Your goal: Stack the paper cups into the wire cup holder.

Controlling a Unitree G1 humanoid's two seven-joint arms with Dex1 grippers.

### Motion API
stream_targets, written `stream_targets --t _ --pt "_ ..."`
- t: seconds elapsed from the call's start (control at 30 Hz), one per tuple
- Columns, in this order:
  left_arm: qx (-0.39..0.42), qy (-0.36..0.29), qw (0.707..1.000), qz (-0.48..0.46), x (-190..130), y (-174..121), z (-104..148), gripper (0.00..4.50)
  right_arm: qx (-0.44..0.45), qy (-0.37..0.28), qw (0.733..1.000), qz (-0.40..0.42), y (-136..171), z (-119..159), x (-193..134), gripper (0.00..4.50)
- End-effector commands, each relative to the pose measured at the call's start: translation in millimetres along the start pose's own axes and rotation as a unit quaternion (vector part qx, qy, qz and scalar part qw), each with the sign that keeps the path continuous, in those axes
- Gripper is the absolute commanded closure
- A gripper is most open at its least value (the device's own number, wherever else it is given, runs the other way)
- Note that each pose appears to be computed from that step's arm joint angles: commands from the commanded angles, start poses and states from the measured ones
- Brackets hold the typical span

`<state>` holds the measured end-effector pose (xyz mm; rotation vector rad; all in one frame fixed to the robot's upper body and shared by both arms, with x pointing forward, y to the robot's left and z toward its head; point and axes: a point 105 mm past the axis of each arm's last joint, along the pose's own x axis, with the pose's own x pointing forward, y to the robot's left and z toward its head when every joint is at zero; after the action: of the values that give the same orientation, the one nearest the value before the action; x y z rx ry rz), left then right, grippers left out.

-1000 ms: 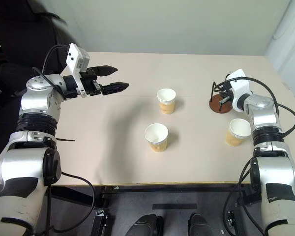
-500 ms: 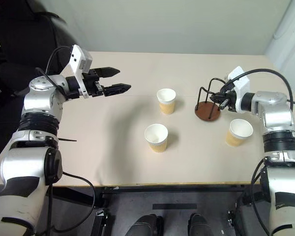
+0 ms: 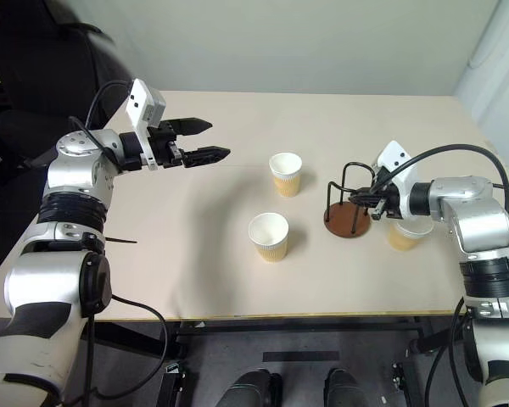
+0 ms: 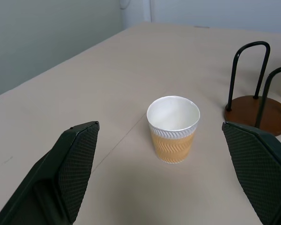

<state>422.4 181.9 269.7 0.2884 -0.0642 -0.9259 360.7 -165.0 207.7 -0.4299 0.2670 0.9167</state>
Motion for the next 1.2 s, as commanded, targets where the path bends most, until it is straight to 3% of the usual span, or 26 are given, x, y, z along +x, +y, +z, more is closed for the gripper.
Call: stream_targets --t 0.03,0.53,1.07,1.1,1.2 --pt "0.024 -0.016 1.000 0.003 -1 4 20 0.00 -0.021 -0.023 0.999 0.006 9 17 -3 4.46" --pt "0.024 -0.011 1.000 0.001 0 3 19 0.00 -0.015 -0.026 0.999 0.031 28 16 6 4.46" --pt "0.026 -0.006 1.000 -0.005 2 2 18 0.00 -0.017 -0.004 0.999 0.029 29 2 16 4.46" --pt "0.026 -0.006 1.000 -0.005 2 2 18 0.00 -0.017 -0.001 0.999 0.029 29 1 16 3.94" --pt "0.026 -0.006 1.000 -0.006 2 1 18 0.00 -0.019 0.004 0.999 0.028 29 -2 16 3.07"
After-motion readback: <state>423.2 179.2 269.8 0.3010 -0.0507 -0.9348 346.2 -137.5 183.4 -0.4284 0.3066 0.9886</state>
